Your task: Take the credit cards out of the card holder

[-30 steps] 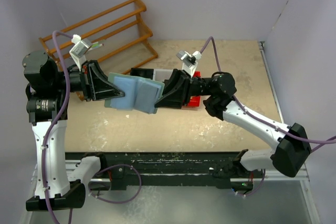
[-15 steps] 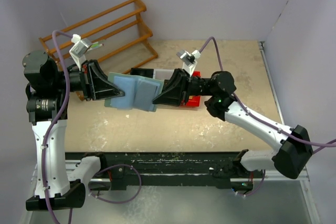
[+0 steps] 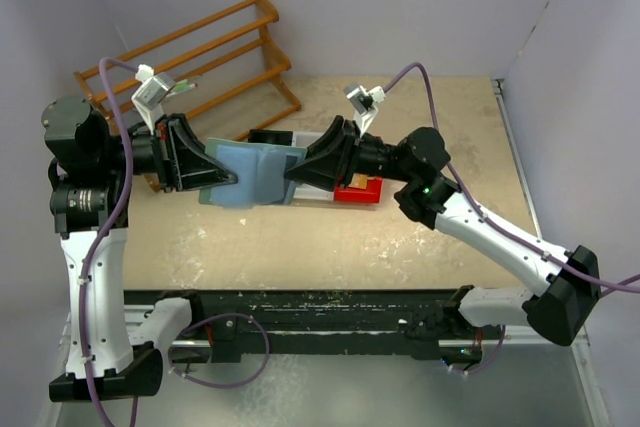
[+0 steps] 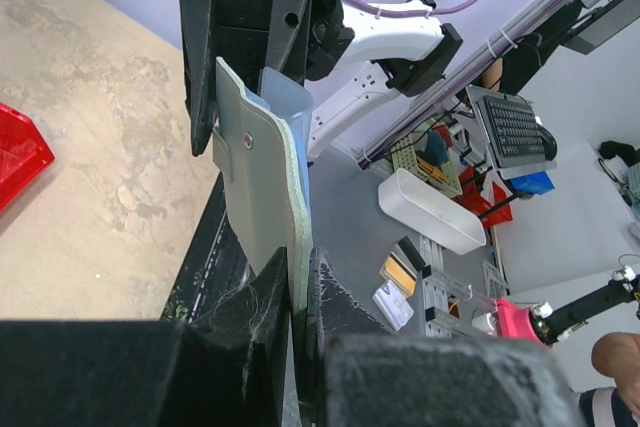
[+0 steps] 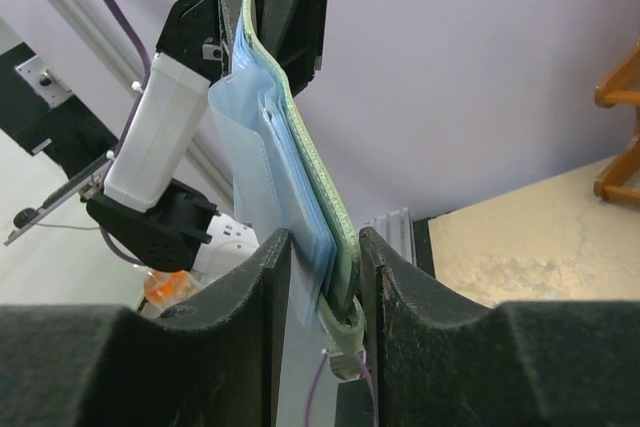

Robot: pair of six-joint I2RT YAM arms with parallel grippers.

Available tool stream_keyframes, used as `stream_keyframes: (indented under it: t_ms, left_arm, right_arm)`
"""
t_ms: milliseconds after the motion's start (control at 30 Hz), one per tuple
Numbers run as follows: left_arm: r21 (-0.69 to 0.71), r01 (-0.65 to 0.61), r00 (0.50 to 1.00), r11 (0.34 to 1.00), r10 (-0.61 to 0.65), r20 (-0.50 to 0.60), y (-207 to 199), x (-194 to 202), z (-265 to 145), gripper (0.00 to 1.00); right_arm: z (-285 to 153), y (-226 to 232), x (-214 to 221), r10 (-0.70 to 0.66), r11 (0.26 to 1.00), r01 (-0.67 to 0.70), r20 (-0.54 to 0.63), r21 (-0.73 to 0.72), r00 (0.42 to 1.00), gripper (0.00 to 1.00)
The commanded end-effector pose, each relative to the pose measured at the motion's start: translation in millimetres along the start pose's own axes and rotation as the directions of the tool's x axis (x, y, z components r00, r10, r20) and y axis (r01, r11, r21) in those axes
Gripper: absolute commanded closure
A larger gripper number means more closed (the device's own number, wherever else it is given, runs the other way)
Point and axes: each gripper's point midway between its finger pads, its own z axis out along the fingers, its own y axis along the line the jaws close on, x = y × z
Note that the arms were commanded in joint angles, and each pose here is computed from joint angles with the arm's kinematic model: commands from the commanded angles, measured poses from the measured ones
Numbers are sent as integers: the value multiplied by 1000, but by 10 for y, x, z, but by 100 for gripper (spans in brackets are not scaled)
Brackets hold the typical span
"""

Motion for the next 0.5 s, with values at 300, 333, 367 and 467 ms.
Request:
stream_keyframes:
  t_ms: [300,333,367,467]
  left_arm:
    - [102,-27,996,994,35,-80,-209,116,-51,100]
    - [103,-21,996,994,30,-80,-194,117,-51,100]
    - [102,-21,996,995,29,-79,-187,120,-51,100]
    - [102,-23,996,995,31,-78,-169,127,-50,100]
  right_arm:
    - [308,565,-81,-58,981,61,25,-182,998,64]
    - [326,590,-68,-56,980,59,22,-190,998,64]
    - [335,614,-63,-57,978,61,21,-197,998,65]
    - [337,647,-86,-58,977,63,30,-202,998,71]
